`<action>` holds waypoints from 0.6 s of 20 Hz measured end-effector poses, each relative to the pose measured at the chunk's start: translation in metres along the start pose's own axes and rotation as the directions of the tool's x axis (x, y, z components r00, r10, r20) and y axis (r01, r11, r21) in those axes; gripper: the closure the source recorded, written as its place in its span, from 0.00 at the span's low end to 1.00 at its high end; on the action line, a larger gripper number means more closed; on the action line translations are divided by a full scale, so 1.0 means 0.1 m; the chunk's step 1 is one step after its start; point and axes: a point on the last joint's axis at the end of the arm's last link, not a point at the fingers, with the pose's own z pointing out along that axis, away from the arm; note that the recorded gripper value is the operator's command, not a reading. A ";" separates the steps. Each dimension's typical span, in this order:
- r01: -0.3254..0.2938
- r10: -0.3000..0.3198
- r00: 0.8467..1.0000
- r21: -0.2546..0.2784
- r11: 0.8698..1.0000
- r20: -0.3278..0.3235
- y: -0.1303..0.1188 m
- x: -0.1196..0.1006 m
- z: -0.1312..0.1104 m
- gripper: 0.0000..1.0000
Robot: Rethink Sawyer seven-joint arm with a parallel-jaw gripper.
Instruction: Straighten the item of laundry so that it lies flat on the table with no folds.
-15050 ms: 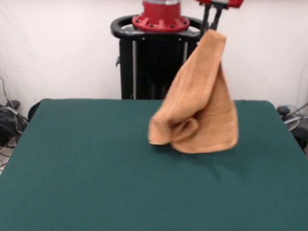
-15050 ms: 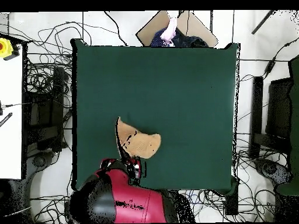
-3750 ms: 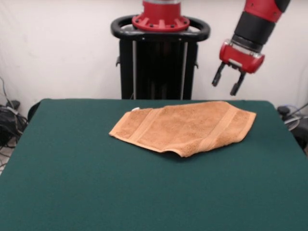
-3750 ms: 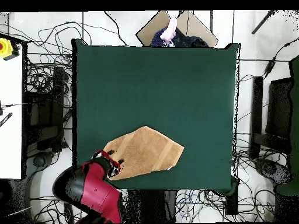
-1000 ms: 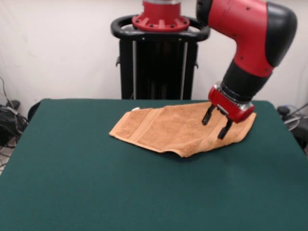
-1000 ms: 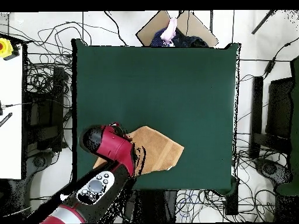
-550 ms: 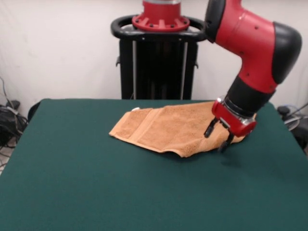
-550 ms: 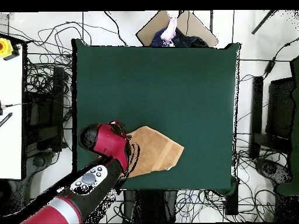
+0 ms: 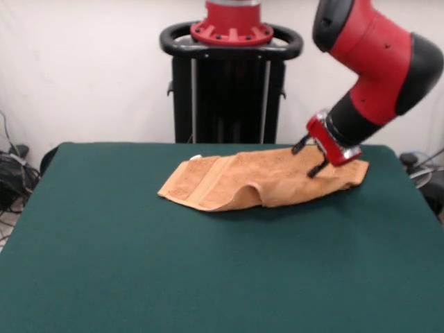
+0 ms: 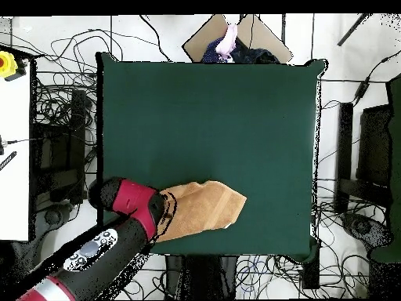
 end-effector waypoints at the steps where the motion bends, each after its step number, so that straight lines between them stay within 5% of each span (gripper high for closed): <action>1: 0.003 -0.003 1.000 0.019 1.000 -0.018 -0.03 0.03 -0.02 0.00; 5: 0.005 0.000 0.997 0.058 0.998 -0.079 -0.09 0.09 -0.07 0.00; 12: -0.026 0.028 0.998 -0.043 0.999 0.051 0.01 -0.26 -0.02 0.00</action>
